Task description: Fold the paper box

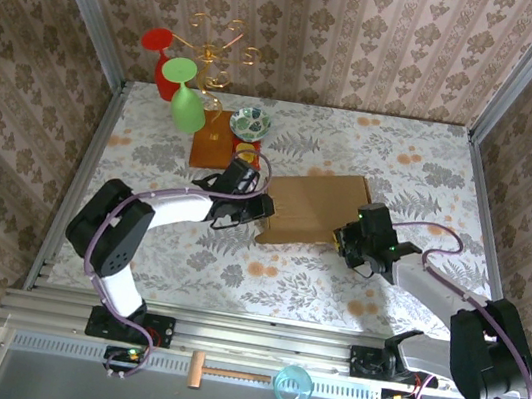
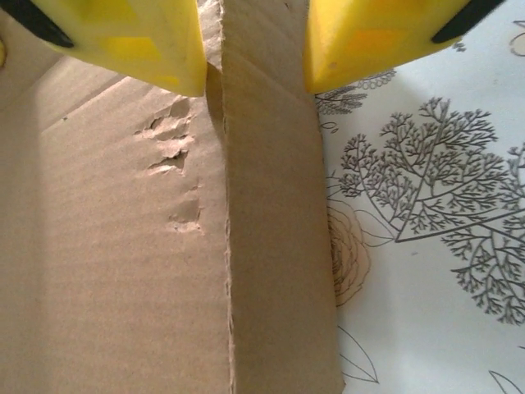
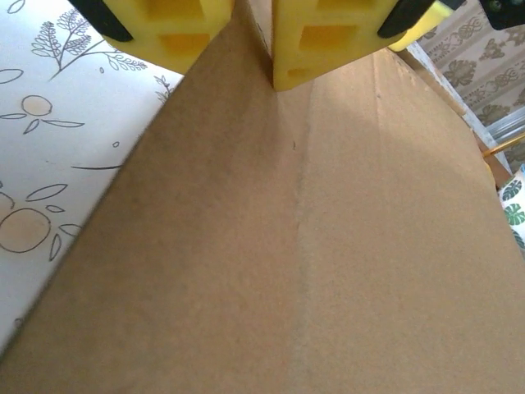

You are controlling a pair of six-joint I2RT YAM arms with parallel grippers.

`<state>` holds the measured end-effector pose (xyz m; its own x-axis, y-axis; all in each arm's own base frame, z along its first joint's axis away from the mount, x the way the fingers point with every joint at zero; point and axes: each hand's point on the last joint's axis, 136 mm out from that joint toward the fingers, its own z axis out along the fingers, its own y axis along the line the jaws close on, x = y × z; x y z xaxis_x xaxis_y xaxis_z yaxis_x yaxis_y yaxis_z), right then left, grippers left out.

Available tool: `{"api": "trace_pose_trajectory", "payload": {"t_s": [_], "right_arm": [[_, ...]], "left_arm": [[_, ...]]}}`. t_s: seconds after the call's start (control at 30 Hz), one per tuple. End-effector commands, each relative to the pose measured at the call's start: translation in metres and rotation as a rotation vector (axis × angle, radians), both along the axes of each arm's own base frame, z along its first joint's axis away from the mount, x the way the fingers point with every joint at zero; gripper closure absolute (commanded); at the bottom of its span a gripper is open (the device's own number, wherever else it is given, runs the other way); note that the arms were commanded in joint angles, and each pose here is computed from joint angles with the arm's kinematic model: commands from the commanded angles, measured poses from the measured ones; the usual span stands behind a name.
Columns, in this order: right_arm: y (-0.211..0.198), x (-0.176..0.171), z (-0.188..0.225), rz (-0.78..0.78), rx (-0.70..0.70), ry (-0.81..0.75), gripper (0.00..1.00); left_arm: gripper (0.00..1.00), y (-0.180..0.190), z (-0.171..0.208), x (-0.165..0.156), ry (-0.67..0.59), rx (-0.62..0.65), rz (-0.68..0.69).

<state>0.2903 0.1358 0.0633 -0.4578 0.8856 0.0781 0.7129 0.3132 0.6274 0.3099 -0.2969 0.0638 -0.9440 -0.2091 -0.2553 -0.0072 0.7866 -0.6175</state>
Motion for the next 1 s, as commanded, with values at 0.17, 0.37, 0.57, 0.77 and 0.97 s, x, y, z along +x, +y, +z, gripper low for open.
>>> {"api": "trace_pose_trajectory", "payload": {"t_s": [0.17,0.37,0.57,0.77,0.97], "right_arm": [[-0.016,-0.019,-0.007,0.1,-0.127,0.099,0.6],[-0.045,-0.011,0.03,0.221,-0.247,0.045,0.37],[-0.082,-0.002,0.06,0.278,-0.277,-0.024,0.24],[-0.085,0.031,0.082,0.316,-0.207,-0.184,0.15],[-0.095,0.043,0.041,0.379,-0.063,-0.15,0.12]], "left_arm": [[0.94,-0.001,-0.02,-0.016,0.065,0.026,-0.017],[1.0,0.008,-0.014,-0.023,0.096,0.026,-0.001],[1.0,0.016,0.005,-0.022,0.199,-0.063,0.043],[1.0,0.016,0.018,-0.023,0.286,-0.147,0.045],[1.0,0.02,0.023,-0.02,0.303,-0.155,0.028]]}}
